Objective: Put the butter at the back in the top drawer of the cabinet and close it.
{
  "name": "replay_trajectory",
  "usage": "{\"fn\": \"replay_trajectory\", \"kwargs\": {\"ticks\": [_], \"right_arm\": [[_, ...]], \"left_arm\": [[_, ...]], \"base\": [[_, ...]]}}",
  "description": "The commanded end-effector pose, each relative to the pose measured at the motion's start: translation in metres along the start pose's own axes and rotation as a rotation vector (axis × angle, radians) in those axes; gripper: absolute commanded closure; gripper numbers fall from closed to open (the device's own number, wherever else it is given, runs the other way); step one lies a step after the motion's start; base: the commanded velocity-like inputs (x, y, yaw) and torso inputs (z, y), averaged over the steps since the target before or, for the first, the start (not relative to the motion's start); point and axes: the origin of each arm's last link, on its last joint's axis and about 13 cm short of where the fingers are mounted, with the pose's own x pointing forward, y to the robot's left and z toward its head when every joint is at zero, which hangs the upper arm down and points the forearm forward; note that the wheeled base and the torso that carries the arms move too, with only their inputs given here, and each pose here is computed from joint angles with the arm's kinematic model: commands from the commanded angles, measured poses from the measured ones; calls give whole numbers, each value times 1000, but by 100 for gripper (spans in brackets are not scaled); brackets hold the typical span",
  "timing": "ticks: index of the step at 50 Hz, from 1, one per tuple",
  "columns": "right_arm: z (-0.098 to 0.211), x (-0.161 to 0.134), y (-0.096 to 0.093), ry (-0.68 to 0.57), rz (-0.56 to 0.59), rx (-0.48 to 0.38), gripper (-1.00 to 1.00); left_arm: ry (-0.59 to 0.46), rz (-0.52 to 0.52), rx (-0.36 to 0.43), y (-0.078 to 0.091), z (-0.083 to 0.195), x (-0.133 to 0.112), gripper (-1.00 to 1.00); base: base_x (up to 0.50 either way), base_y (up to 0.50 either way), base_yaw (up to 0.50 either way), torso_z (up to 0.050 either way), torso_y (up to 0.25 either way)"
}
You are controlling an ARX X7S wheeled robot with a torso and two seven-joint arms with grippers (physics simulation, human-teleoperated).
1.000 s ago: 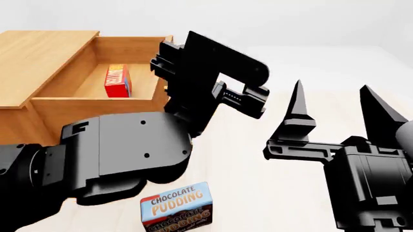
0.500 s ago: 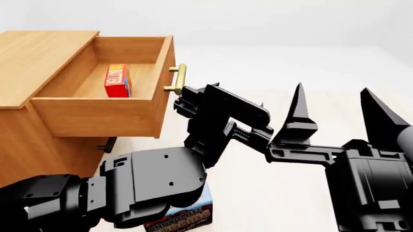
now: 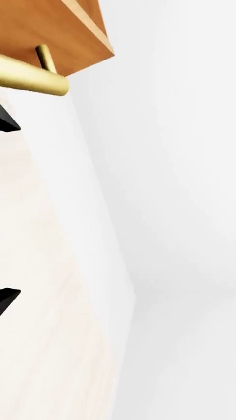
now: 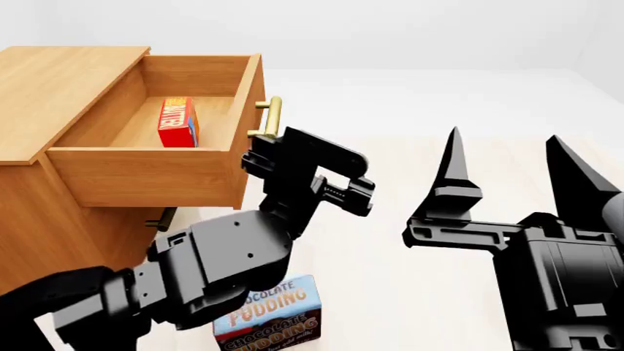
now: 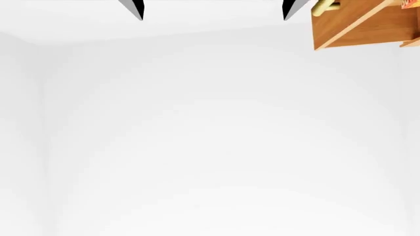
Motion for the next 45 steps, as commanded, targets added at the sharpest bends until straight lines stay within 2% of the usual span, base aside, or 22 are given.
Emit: {"fn": "replay_trajectory", "kwargs": {"ticks": [1, 6, 10, 25, 45], "right_arm": [[0, 0, 0, 3, 2, 5, -100], [1, 0, 0, 4, 2, 7, -100], [3, -1, -1, 1, 4, 7, -100], [2, -1, 1, 4, 8, 11, -100], [5, -1, 5, 2, 15, 0, -100]], "left_arm": [[8, 29, 19, 13, -1, 2, -100], [5, 45, 25, 19, 2, 1, -100], [5, 64, 73, 26, 3, -1, -100], [8, 109, 76, 43, 1, -4, -100], [47, 236, -5, 85, -18, -13, -100]], "base": [[0, 0, 0, 0, 0], [0, 0, 0, 0, 0], [0, 0, 0, 3, 0], [0, 0, 0, 0, 0], [0, 0, 0, 0, 0]]}}
